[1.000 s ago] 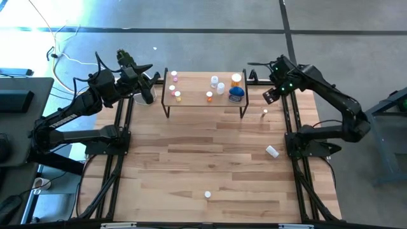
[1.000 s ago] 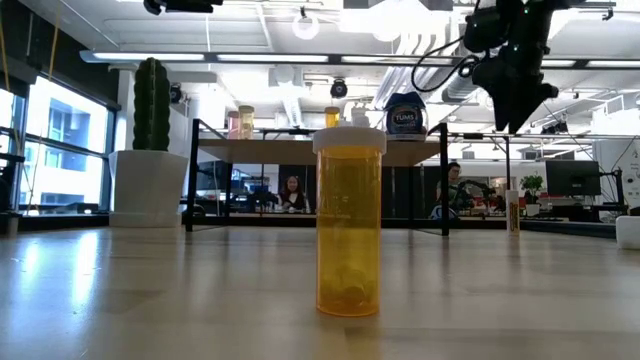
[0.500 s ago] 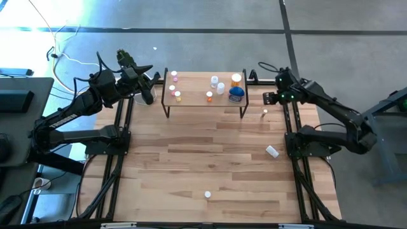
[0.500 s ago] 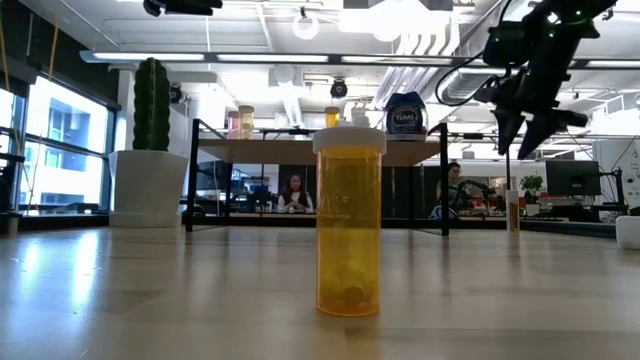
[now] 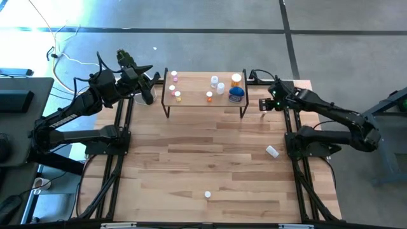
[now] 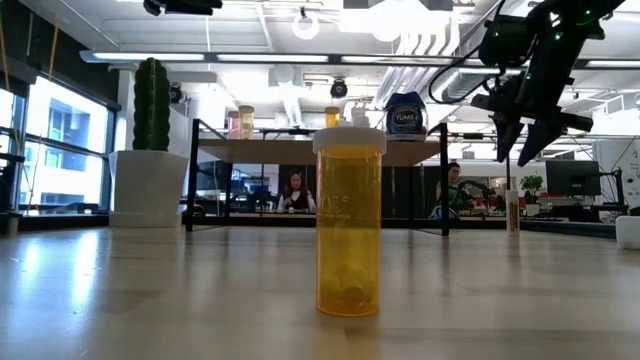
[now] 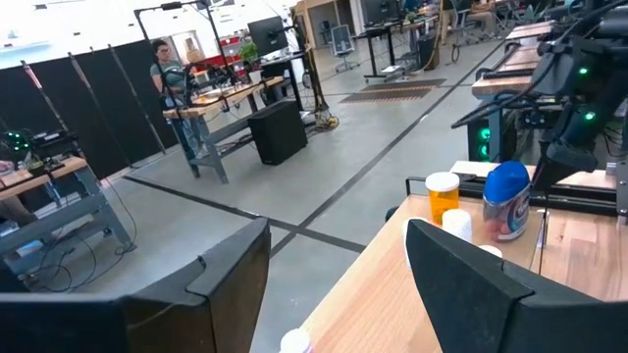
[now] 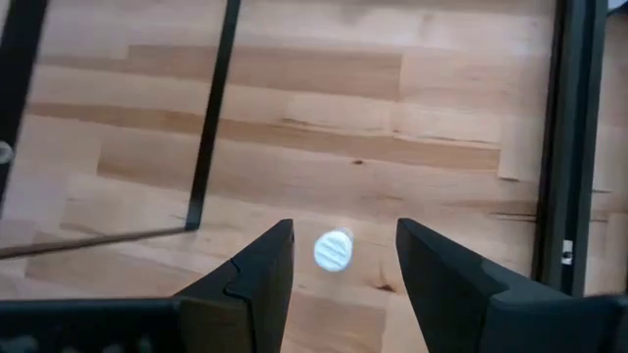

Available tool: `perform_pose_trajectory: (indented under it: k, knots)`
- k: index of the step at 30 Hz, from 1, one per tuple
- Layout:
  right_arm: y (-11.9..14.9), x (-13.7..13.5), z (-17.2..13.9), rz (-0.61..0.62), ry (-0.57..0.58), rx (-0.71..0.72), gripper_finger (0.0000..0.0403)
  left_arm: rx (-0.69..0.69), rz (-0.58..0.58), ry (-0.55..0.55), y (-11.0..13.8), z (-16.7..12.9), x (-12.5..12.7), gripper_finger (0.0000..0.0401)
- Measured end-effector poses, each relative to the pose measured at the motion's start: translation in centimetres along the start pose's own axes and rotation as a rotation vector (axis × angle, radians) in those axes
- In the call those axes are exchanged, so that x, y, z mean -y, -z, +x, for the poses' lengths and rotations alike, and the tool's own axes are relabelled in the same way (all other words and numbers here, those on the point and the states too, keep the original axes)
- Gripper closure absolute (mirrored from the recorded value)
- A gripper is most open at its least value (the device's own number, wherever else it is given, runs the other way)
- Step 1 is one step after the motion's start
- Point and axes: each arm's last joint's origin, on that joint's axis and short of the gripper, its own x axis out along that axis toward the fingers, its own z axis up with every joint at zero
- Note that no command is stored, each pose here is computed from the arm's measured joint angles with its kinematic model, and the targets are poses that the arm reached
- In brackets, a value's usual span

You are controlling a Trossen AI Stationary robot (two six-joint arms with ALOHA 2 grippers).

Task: Pick and place medicine bottles onto shelf by color
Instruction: Put the top white pill bottle on the shelf

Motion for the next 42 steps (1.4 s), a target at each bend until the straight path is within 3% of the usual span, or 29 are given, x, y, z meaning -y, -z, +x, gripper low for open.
perform_pose_trajectory:
  k: [7, 20, 42]
  knots:
    - [0.8, -0.8, -0.2, 0.072, 0.012, 0.022, 0.0231, 0.000, 0.000, 0.000, 0.0, 0.0, 0.0, 0.0174]
    - [1.6, -1.7, -0.4, 0.379, 0.036, 0.083, 0.0231, 0.000, -0.003, 0.001, 0.0, 0.0, 0.0, 0.0174]
    - [2.7, -4.0, 3.7, 0.428, 0.211, 0.021, 0.0231, 0.001, 0.087, 0.000, 0.0, 0.0, 0.0, 0.0174]
